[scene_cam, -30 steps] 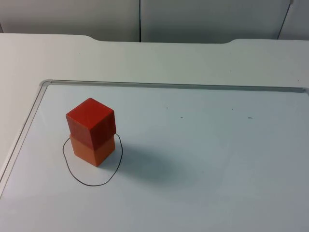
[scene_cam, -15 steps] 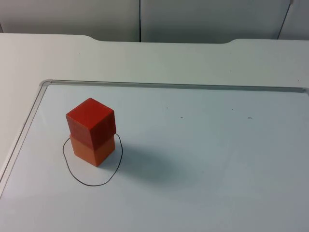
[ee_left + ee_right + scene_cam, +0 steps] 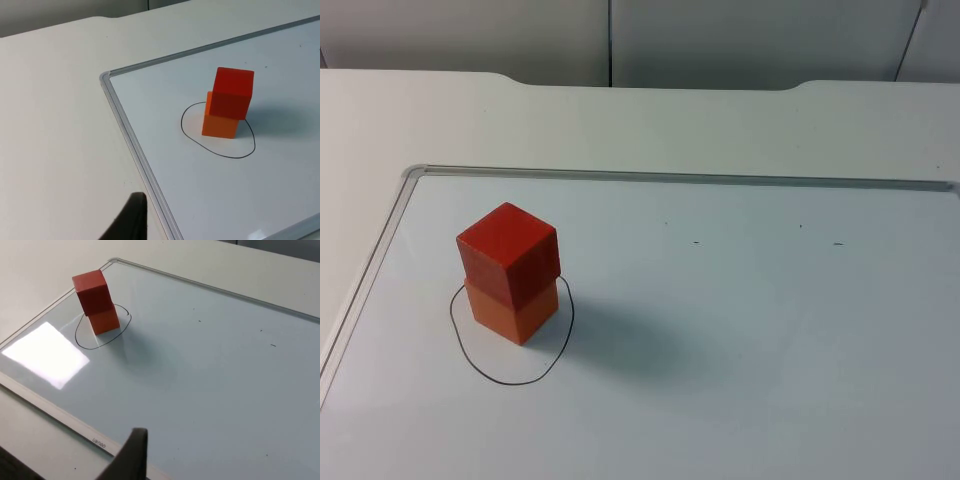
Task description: Pick up one cube with the left hand and another cube with the right hand. First place the cube in the right hand at the target position, then stack the cube in the left hand on top.
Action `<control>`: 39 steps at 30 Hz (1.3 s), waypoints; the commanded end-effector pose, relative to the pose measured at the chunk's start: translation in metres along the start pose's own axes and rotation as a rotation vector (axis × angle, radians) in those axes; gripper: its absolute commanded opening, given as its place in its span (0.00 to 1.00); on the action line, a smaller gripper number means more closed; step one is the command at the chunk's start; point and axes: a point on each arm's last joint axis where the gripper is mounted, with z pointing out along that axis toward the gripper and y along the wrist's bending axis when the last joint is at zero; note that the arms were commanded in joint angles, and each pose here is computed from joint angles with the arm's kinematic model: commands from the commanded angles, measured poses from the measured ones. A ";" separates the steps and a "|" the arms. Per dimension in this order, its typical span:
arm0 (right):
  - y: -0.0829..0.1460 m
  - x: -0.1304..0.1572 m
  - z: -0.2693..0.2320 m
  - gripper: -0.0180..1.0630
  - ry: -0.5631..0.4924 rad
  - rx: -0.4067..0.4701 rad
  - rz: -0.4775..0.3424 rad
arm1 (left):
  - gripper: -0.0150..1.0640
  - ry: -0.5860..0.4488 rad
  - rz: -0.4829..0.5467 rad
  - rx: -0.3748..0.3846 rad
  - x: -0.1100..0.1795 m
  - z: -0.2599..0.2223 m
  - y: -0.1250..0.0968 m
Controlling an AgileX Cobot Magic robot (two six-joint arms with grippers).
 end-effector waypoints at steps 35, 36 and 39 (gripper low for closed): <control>0.003 -0.001 0.003 0.95 -0.023 0.524 0.269 | 0.99 -0.015 -0.003 0.009 0.000 0.000 -0.001; 0.003 -0.001 0.003 0.95 -0.023 0.524 0.269 | 0.99 -0.015 -0.003 0.009 0.000 0.000 -0.001; 0.003 -0.001 0.003 0.95 -0.023 0.524 0.269 | 0.99 -0.015 -0.003 0.009 0.000 0.000 -0.001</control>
